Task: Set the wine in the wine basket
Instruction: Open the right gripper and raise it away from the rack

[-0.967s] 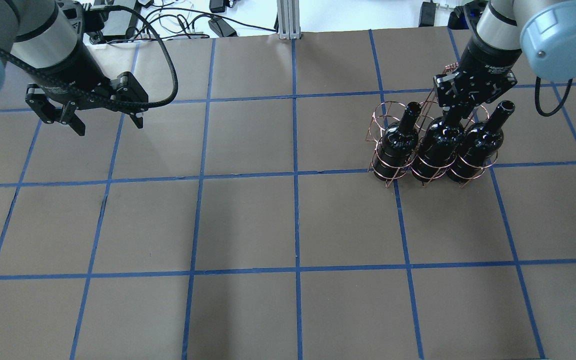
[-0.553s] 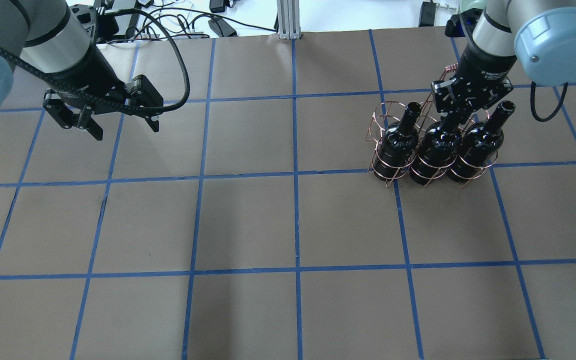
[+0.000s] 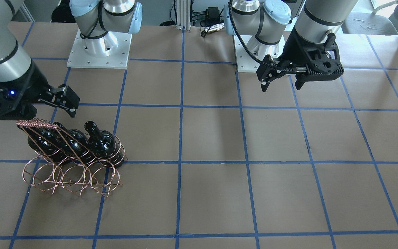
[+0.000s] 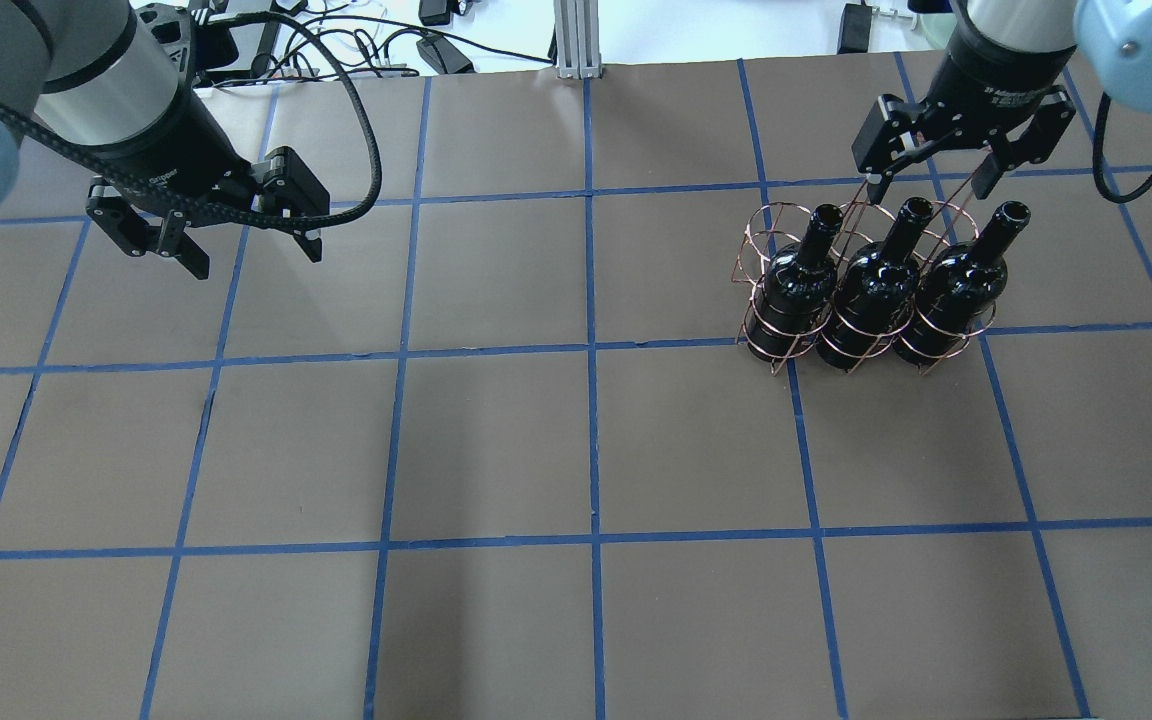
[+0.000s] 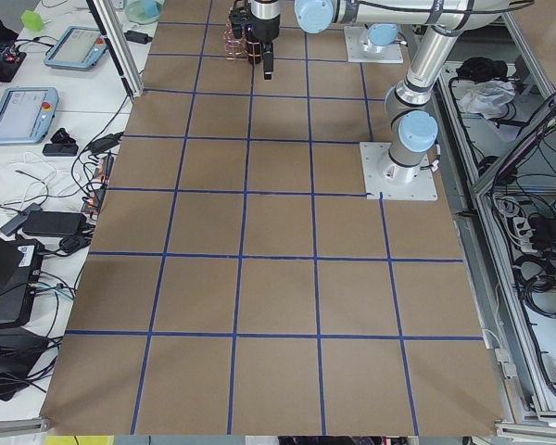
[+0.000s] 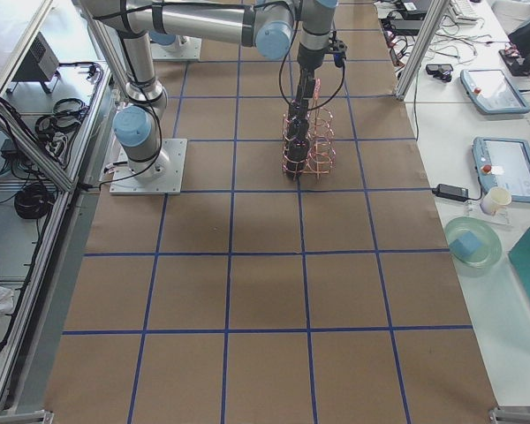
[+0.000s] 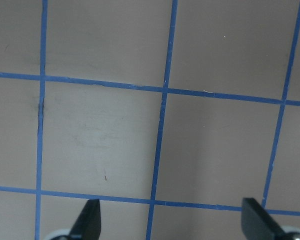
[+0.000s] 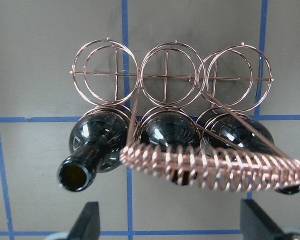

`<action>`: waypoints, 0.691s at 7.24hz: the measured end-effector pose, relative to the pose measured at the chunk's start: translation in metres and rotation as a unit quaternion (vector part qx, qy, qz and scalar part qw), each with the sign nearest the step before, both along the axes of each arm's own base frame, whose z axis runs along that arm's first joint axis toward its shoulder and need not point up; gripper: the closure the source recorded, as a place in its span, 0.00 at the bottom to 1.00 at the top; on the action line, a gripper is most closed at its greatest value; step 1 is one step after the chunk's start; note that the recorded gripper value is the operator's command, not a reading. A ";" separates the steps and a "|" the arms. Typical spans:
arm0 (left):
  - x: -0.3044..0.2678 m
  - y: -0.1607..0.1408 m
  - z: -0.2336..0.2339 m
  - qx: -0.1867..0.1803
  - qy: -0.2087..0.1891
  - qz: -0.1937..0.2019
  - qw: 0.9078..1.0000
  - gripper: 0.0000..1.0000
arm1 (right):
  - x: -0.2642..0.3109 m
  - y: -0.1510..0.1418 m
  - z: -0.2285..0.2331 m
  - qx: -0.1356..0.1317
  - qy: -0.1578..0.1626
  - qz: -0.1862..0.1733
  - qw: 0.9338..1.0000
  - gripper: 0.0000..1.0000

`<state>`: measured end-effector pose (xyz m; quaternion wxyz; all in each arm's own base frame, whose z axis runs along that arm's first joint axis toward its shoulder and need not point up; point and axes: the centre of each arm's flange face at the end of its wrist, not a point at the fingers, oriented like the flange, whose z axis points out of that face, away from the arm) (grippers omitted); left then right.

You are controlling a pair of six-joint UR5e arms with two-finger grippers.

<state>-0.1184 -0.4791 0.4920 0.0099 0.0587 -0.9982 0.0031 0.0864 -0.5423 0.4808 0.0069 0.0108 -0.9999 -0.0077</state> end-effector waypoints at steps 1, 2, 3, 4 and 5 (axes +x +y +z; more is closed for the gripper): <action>0.000 0.000 0.000 0.000 0.001 0.000 1.000 0.00 | 0.025 0.021 0.027 -0.010 0.003 0.008 1.000 0.00; -0.001 0.001 0.001 -0.001 0.002 0.000 1.000 0.00 | 0.050 0.040 0.042 -0.014 0.004 0.010 1.000 0.00; -0.001 0.001 0.001 -0.001 0.003 0.000 1.000 0.00 | 0.066 0.050 0.046 -0.015 0.003 0.016 1.000 0.00; -0.001 0.001 0.001 -0.002 0.004 0.000 1.000 0.00 | 0.071 0.052 0.046 -0.015 0.002 0.021 1.000 0.00; -0.001 0.001 0.001 -0.002 0.003 0.000 1.000 0.00 | 0.072 0.053 0.045 -0.014 0.003 0.023 1.000 0.00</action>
